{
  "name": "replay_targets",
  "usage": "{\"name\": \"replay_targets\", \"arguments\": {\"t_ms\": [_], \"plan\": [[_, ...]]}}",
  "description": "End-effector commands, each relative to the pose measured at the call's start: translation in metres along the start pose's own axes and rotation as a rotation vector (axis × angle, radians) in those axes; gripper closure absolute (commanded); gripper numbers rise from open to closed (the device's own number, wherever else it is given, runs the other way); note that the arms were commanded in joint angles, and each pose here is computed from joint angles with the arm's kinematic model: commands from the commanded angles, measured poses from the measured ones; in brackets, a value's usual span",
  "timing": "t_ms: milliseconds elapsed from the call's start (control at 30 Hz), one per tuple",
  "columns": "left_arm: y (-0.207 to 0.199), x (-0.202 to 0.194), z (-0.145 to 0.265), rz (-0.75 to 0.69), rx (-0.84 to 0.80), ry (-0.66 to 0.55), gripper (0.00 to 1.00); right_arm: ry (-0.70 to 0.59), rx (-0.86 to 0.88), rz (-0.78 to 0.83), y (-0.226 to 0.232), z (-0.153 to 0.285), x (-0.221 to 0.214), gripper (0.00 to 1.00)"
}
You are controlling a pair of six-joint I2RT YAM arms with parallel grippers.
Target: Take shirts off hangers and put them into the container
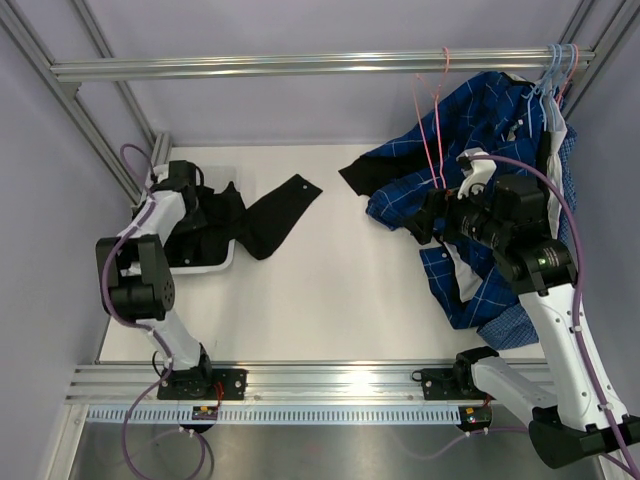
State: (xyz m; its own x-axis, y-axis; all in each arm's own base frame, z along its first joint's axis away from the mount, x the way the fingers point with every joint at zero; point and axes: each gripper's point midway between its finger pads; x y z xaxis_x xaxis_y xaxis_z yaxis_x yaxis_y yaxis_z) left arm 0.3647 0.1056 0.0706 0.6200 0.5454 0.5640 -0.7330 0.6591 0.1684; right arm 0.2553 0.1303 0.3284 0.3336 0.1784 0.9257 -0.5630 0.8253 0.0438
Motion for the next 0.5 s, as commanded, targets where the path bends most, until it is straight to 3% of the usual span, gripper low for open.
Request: {"name": "replay_targets", "arguments": {"t_ms": [0, 67, 167, 300, 467], "plan": [[-0.019, 0.048, 0.073, 0.103, -0.186, -0.152, 0.12, -0.023, -0.008, 0.018, -0.002, 0.001, 0.011, 0.01], [-0.020, 0.056, 0.097, 0.094, -0.211, -0.191, 0.01, -0.017, -0.009, 0.015, -0.004, -0.001, 0.012, 0.01], [-0.042, 0.065, 0.150, 0.071, -0.335, -0.276, 0.01, -0.019, -0.008, 0.017, -0.004, -0.002, 0.014, 0.01], [-0.103, 0.042, 0.213, -0.024, -0.575, -0.301, 0.01, -0.014, -0.001, 0.010, -0.003, -0.004, 0.014, 0.00], [-0.177, 0.007, 0.225, -0.095, -0.709, -0.229, 0.01, -0.008, 0.006, 0.002, -0.002, -0.005, 0.013, 0.01]]}}
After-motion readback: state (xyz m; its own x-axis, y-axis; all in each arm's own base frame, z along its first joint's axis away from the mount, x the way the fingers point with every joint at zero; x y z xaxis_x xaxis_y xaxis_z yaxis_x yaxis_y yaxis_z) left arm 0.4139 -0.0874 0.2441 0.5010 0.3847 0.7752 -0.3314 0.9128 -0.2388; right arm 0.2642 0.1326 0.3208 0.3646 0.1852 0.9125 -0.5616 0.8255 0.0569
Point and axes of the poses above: each gripper's point midway between its finger pads, its own z axis back along the fingers, its own y axis along the line the jaws close on, x = y × z, and after that the axes turned 15 degrees about z, right-handed
